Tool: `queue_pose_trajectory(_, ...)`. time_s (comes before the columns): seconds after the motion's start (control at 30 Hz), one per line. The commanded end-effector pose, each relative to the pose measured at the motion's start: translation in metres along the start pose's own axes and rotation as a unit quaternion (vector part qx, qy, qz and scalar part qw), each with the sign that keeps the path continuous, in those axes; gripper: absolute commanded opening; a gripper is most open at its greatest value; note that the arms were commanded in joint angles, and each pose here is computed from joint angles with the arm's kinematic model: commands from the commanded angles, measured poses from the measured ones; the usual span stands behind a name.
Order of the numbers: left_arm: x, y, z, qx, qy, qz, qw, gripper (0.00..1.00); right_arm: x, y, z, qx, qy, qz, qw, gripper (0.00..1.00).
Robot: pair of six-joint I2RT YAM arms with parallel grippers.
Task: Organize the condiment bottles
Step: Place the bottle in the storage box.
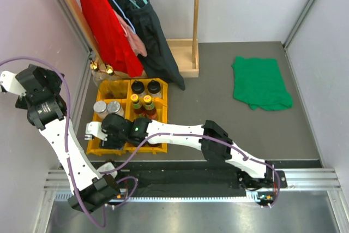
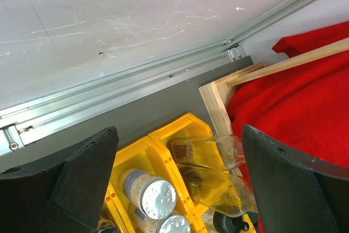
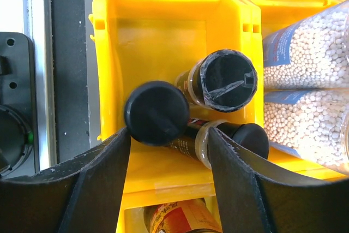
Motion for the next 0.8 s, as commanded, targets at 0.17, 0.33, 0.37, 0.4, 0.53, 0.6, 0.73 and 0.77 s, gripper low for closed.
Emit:
queue_pose_trajectory(0.17, 0.013, -0.007, 0.015, -0.024, -0.025, 0.008, 0.999, 0.99, 0.05, -0.004, 0.051, -0.04, -0.067, 0.005, 0.997, 0.59)
queue_pose_trajectory(0.33, 0.015, -0.009, 0.022, -0.033, -0.027, 0.011, 0.999, 0.99, 0.059, -0.004, 0.063, -0.047, -0.081, 0.004, 0.996, 0.59)
queue_pose_trajectory(0.37, 0.017, -0.01, 0.024, -0.035, -0.029, 0.01, 0.999, 0.99, 0.06, -0.005, 0.065, -0.05, -0.083, 0.003, 0.995, 0.58)
queue_pose_trajectory(0.4, 0.018, -0.01, 0.025, -0.035, -0.031, 0.01, 0.999, 0.99, 0.061, -0.006, 0.066, -0.055, -0.083, 0.002, 0.995, 0.58)
queue_pose_trajectory(0.53, 0.021, -0.012, 0.031, -0.039, -0.036, 0.011, 0.999, 0.99, 0.063, -0.009, 0.069, -0.073, -0.083, -0.003, 0.994, 0.57)
queue_pose_trajectory(0.6, 0.023, -0.013, 0.033, -0.043, -0.038, 0.011, 0.998, 0.99, 0.062, -0.013, 0.069, -0.088, -0.079, -0.006, 0.993, 0.55)
queue_pose_trajectory(0.73, 0.023, -0.015, 0.035, -0.051, -0.034, 0.012, 0.998, 0.99, 0.061, -0.016, 0.07, -0.107, -0.074, -0.012, 0.991, 0.54)
queue_pose_trajectory(0.77, 0.022, -0.015, 0.035, -0.051, -0.032, 0.012, 0.998, 0.99, 0.059, -0.017, 0.07, -0.109, -0.071, -0.013, 0.991, 0.54)
Point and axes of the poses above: each gripper's point midway between its finger pads, its own z axis back along the fingers, its own y axis along the line the jaws close on, x = y × z, the point moved 7 cm from there along z, back along the fingers, and after that the axes turned 7 degrees about z, right-handed, at the moved point
